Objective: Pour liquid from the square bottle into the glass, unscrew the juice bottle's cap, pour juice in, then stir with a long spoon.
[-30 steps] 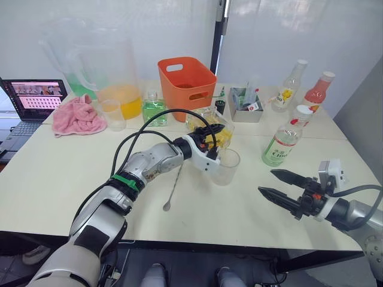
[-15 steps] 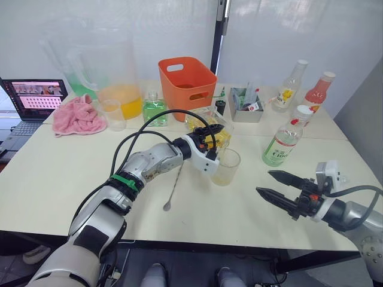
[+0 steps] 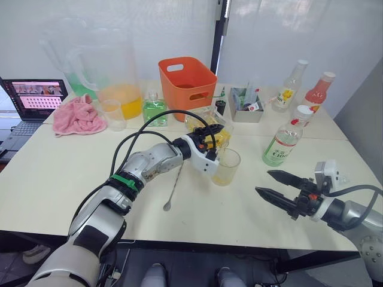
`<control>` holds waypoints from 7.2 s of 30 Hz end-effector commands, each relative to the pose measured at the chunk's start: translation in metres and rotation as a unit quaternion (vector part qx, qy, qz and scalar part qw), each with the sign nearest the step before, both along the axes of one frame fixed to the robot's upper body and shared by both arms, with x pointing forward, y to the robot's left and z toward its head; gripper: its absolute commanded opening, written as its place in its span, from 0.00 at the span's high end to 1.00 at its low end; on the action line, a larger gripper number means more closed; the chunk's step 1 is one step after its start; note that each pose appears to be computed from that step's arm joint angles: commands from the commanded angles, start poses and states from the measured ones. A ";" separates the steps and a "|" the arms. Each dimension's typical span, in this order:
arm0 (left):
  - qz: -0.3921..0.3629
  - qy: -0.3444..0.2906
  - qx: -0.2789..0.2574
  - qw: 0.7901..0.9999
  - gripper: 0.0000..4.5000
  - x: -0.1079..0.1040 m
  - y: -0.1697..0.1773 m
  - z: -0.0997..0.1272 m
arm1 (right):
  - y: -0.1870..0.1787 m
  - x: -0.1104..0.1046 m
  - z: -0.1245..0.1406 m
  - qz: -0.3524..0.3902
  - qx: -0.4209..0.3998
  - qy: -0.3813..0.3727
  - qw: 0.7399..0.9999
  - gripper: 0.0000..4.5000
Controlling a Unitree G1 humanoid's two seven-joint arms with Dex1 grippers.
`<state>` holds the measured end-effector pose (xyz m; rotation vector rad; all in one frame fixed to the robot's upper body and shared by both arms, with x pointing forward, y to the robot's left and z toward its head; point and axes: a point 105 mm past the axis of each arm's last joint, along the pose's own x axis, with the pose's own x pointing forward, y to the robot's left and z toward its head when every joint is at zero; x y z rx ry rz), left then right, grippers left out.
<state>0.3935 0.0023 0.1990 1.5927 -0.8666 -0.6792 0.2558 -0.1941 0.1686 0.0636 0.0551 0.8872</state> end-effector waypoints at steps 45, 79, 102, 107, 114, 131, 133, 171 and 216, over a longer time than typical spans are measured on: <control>-0.024 0.288 -0.455 0.842 0.38 -0.001 0.047 0.095 | 0.008 0.015 0.020 0.057 -0.007 -0.025 0.998 0.01; 0.222 0.296 -0.698 0.613 0.38 0.012 0.234 0.042 | 0.033 0.018 0.016 0.094 0.009 -0.026 0.995 0.01; 0.114 0.297 -0.704 0.635 0.01 -0.007 0.228 0.089 | 0.032 0.019 0.018 0.091 0.012 -0.021 0.996 0.00; -0.001 0.363 -0.667 0.651 0.01 -0.020 0.192 0.119 | 0.028 0.021 0.026 0.083 0.014 -0.041 0.996 0.00; -0.028 0.484 -0.488 0.726 0.01 -0.057 0.138 0.099 | 0.008 0.035 0.038 0.051 -0.025 -0.080 0.995 0.00; 0.052 0.526 -0.422 0.736 0.01 -0.109 0.196 0.006 | -0.076 0.059 0.035 -0.116 -0.050 -0.110 0.986 0.00; 0.049 0.529 -0.450 0.718 0.01 -0.113 0.206 0.000 | -0.082 0.054 0.028 -0.118 -0.052 -0.099 0.987 0.00; 0.033 0.577 -0.447 0.683 0.01 -0.126 0.256 -0.019 | -0.155 0.010 -0.015 -0.217 -0.087 -0.025 0.972 0.00; -0.074 0.591 -0.397 0.698 0.01 -0.159 0.180 0.034 | -0.071 0.153 0.080 -0.186 -0.061 -0.129 0.972 0.00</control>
